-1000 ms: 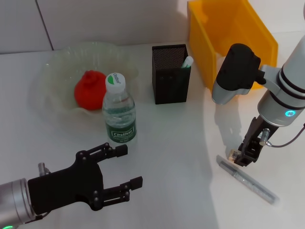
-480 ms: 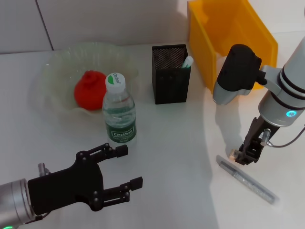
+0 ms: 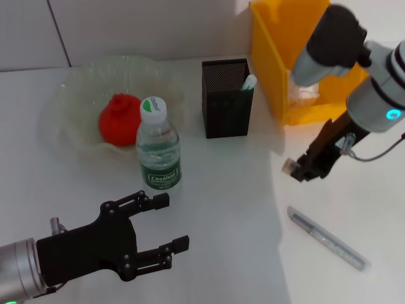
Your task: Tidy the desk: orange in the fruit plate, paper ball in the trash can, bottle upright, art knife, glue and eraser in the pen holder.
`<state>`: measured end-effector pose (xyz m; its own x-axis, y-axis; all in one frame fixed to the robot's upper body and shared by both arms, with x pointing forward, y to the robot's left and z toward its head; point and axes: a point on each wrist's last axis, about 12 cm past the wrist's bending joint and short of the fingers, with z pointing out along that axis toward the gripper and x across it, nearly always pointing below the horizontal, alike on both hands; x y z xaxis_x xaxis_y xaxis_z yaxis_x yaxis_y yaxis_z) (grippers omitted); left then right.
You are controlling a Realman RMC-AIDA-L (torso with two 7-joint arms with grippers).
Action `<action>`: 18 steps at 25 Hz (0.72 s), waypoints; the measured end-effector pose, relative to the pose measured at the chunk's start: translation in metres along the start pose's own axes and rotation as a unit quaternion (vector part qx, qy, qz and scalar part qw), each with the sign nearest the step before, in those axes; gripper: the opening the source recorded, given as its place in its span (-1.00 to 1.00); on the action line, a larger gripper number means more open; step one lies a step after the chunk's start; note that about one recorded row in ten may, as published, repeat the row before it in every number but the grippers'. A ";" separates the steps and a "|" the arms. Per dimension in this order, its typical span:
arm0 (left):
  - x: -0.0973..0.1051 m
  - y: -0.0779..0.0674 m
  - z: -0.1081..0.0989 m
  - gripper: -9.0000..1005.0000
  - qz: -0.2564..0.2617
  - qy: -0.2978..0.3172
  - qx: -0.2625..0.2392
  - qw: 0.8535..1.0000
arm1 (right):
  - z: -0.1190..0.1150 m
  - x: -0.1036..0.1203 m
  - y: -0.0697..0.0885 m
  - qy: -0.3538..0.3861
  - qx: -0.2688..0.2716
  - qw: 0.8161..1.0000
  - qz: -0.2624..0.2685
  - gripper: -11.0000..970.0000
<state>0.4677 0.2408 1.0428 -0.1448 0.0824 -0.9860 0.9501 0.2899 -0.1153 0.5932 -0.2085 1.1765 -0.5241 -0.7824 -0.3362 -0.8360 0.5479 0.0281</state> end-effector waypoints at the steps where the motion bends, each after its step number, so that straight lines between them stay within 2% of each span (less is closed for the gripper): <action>1: 0.000 0.000 0.000 0.57 0.000 0.000 0.000 1.000 | 0.000 0.000 0.000 0.000 0.000 1.000 0.000 -0.42; 5: 0.000 0.000 0.000 0.57 0.000 -0.001 0.001 1.000 | -0.028 -0.010 -0.011 -0.066 0.026 0.997 0.018 -0.40; 8: 0.000 0.000 0.000 0.57 0.000 -0.001 0.002 1.000 | -0.036 -0.015 -0.015 -0.092 0.039 0.995 0.022 -0.38; 10: 0.000 -0.001 0.000 0.57 0.001 -0.002 0.002 1.000 | -0.042 -0.026 -0.022 -0.130 0.068 0.989 0.021 -0.37; 18: -0.002 0.001 0.002 0.57 0.004 -0.003 0.006 1.000 | -0.042 -0.061 -0.029 -0.191 0.115 0.975 -0.003 -0.32</action>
<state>0.4693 0.2392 1.0449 -0.1346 0.0789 -0.9877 0.9547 0.2774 -0.1079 0.6426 -0.1889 1.2358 -0.3846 -0.6421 -0.6632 -0.7568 0.6307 -0.1717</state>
